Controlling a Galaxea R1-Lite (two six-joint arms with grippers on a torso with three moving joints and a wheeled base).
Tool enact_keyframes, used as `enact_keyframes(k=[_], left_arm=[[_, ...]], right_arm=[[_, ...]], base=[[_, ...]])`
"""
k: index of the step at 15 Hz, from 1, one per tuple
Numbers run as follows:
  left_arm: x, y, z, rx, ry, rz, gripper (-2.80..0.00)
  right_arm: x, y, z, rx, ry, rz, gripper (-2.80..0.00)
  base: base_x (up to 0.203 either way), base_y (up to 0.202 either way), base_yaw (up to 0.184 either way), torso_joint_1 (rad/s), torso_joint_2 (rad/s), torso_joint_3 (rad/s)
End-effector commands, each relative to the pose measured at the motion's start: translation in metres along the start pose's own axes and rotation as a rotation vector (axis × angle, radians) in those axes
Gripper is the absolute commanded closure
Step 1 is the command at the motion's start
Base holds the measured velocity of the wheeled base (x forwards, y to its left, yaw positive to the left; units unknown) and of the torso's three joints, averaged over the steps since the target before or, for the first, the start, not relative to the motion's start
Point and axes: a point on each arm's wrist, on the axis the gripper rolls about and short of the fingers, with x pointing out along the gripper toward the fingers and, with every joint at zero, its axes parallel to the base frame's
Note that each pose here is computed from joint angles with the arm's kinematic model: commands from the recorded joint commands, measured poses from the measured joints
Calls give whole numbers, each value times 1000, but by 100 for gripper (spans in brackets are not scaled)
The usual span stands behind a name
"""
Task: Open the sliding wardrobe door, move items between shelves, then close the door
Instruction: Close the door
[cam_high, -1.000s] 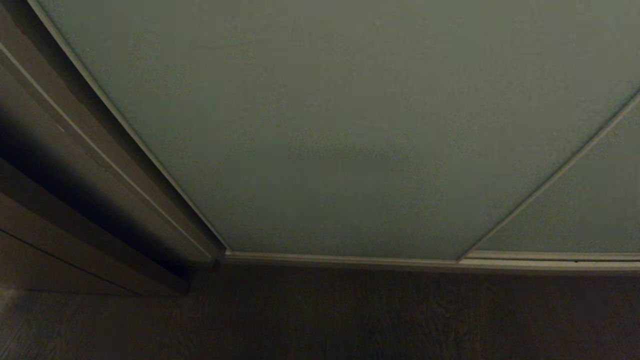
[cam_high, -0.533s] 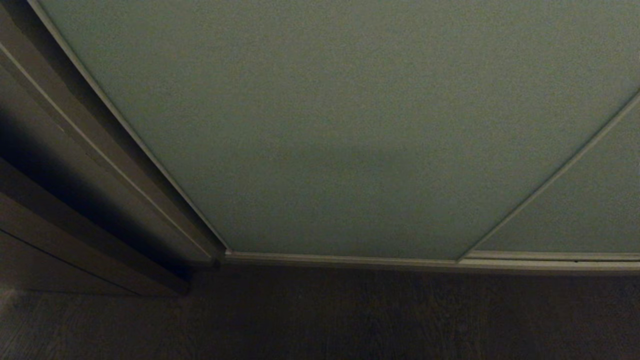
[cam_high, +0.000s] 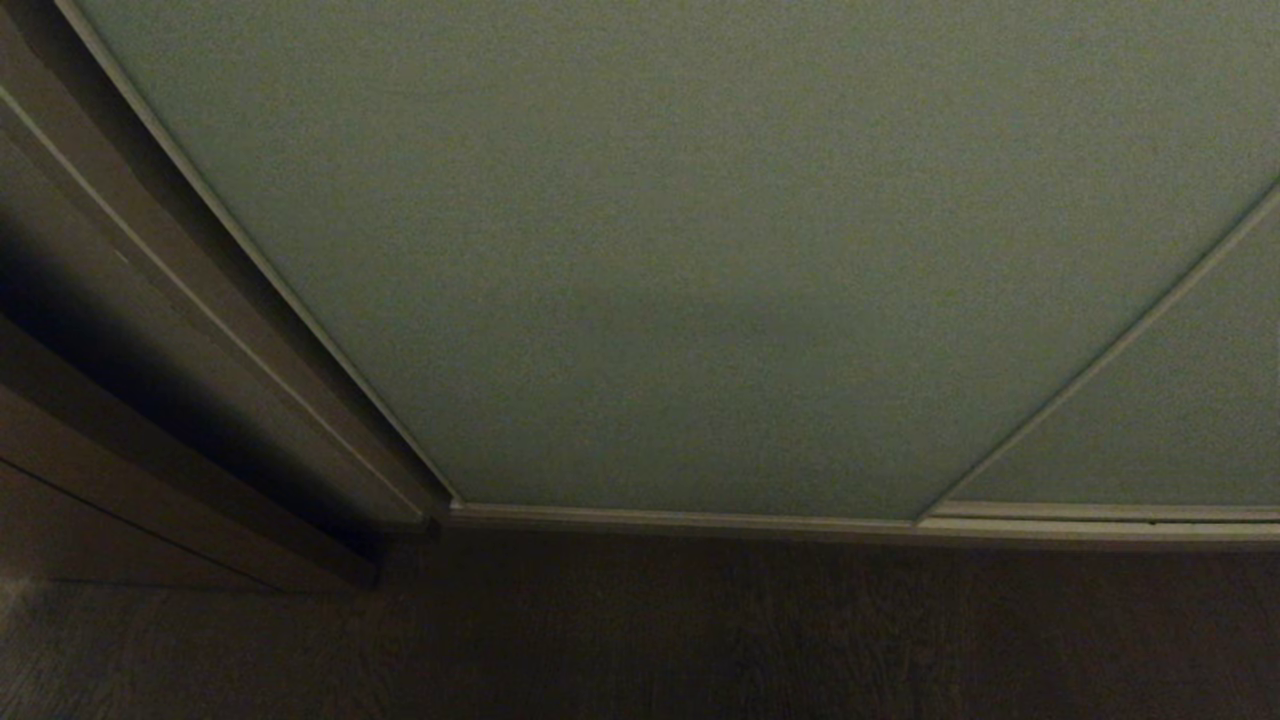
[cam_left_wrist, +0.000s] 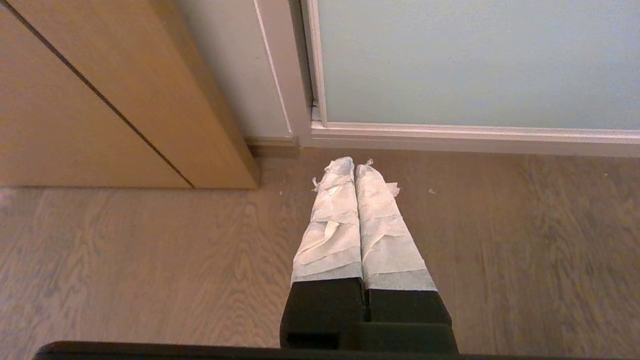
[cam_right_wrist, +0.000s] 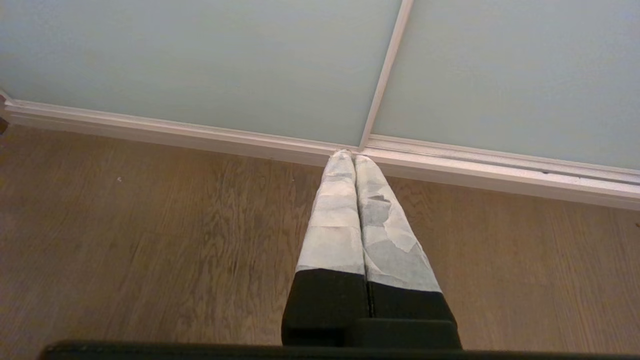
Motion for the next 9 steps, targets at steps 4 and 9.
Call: enact_keyframes(k=[4, 9], left_arm=[[0, 0, 3, 3, -23, 15, 0], [-27, 4, 74, 10, -309, 63, 0]], right_arm=[[0, 0, 0, -1, -2, 1, 0], [0, 0, 0, -1, -2, 1, 0]], base=[[0, 0, 0, 0, 0, 0], [0, 0, 0, 0, 0, 0]])
